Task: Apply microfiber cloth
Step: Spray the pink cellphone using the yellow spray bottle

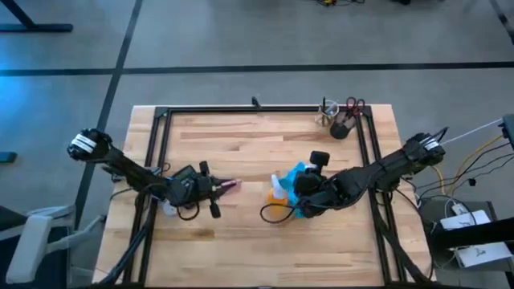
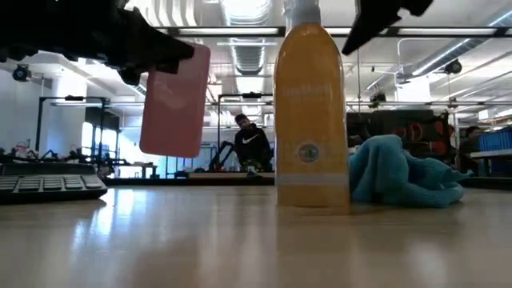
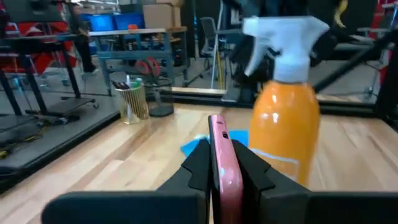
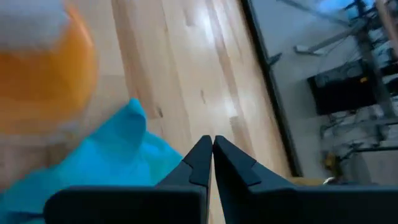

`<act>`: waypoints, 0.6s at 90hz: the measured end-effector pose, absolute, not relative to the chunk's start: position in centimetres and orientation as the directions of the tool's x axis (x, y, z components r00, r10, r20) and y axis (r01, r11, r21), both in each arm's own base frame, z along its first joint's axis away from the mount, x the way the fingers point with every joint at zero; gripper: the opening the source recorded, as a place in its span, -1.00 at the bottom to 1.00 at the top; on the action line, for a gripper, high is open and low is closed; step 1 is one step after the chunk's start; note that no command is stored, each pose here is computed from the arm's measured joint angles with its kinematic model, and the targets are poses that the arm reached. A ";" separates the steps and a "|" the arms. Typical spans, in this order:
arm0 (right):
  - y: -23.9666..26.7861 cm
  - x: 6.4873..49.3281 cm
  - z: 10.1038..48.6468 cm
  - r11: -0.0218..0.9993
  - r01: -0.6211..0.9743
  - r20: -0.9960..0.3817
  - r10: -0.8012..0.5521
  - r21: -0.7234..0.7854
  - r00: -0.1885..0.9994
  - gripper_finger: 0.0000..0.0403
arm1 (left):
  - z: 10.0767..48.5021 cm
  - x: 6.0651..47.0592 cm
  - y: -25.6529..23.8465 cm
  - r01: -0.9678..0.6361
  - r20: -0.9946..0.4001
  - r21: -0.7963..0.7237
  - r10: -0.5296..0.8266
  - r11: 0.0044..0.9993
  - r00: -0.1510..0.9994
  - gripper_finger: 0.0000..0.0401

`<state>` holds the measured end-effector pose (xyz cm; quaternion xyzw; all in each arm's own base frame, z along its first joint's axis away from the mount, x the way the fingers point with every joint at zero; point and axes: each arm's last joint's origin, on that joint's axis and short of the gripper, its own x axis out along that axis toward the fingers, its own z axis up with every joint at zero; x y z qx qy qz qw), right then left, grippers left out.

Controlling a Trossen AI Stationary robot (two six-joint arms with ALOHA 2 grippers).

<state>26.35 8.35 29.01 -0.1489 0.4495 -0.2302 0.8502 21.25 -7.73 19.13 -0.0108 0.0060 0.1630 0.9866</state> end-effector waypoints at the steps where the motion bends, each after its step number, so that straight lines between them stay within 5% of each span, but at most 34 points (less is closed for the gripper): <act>1: 8.2 26.2 28.9 0.854 0.258 -0.697 -0.518 -0.452 0.496 -1.00 | 19.1 21.2 -7.7 -0.325 -0.017 -0.018 0.325 0.946 0.946 -0.93; 30: 5.6 22.7 27.4 0.975 0.140 -0.600 -0.217 -0.173 0.770 -1.00 | 19.2 22.8 -3.3 -0.419 -0.016 0.026 0.419 0.908 0.908 -0.93; 54: 4.2 22.4 25.3 0.992 0.087 -0.454 -0.122 -0.096 0.883 -0.92 | 20.4 24.0 0.6 -0.417 0.018 0.009 0.417 0.909 0.909 -0.93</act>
